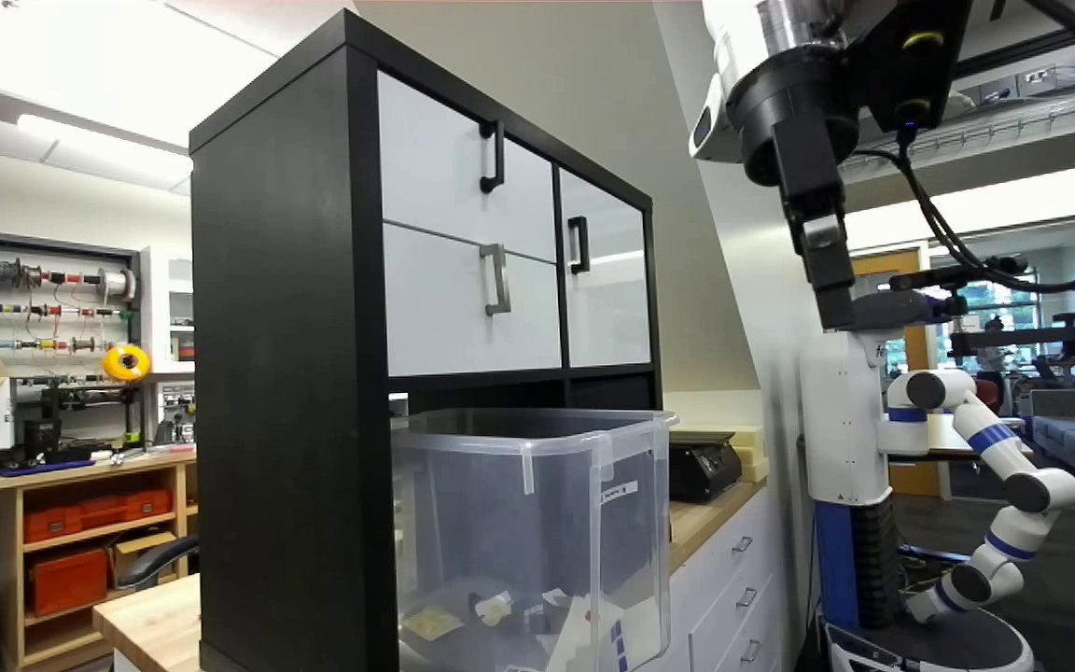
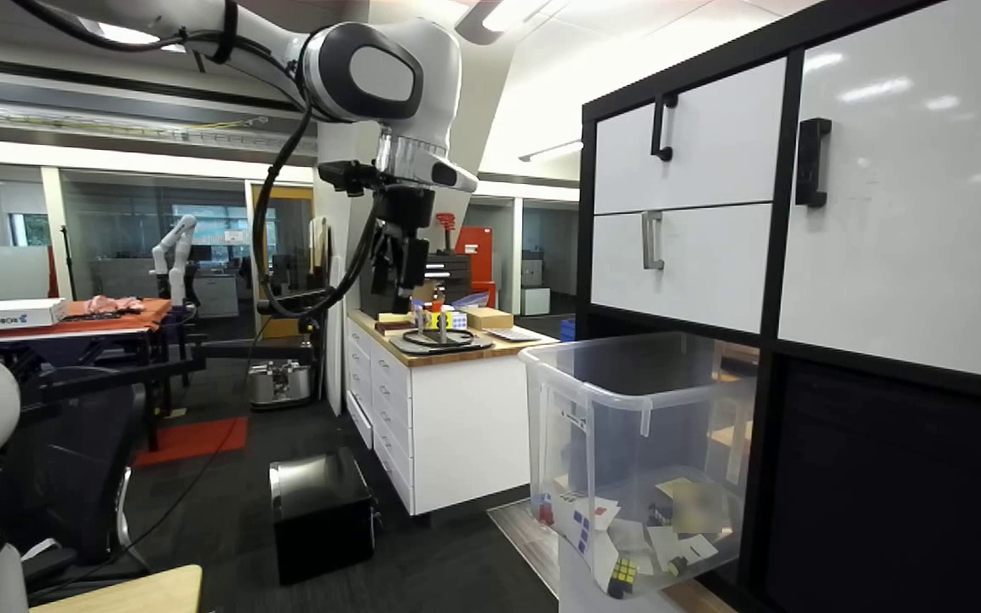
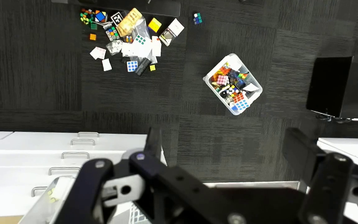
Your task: Push the clear storage box
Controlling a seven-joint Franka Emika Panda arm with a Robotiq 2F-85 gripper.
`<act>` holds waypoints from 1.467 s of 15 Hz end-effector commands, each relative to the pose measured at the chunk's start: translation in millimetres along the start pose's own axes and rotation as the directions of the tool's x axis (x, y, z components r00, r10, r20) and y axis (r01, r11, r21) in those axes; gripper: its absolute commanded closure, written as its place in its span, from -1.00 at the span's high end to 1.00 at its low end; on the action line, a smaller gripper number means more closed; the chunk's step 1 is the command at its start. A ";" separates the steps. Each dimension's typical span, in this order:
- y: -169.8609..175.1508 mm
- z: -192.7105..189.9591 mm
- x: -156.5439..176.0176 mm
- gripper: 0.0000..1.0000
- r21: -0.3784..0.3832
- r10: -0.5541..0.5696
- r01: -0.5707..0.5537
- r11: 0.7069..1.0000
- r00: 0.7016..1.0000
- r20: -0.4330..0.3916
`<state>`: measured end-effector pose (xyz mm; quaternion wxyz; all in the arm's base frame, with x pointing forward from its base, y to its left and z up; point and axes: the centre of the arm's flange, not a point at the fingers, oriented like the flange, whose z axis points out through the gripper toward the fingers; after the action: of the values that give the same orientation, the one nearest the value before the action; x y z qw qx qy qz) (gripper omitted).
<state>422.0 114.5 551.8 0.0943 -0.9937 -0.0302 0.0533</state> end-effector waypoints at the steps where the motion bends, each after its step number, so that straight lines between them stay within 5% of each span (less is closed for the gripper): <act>1: 11.2 23.7 12.3 1.00 -0.012 0.001 -0.002 1.000 0.999 -0.051; 7: 36.3 65.4 35.9 1.00 -0.043 -0.032 0.027 0.999 0.990 -0.138; 16: 90.6 88.9 49.5 1.00 -0.084 -0.101 0.074 0.994 0.918 -0.384; 22: 93.1 88.4 52.4 1.00 -0.070 -0.072 0.049 0.996 0.928 -0.367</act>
<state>468.8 43.1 442.5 0.0703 -0.9869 -0.0442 -0.1381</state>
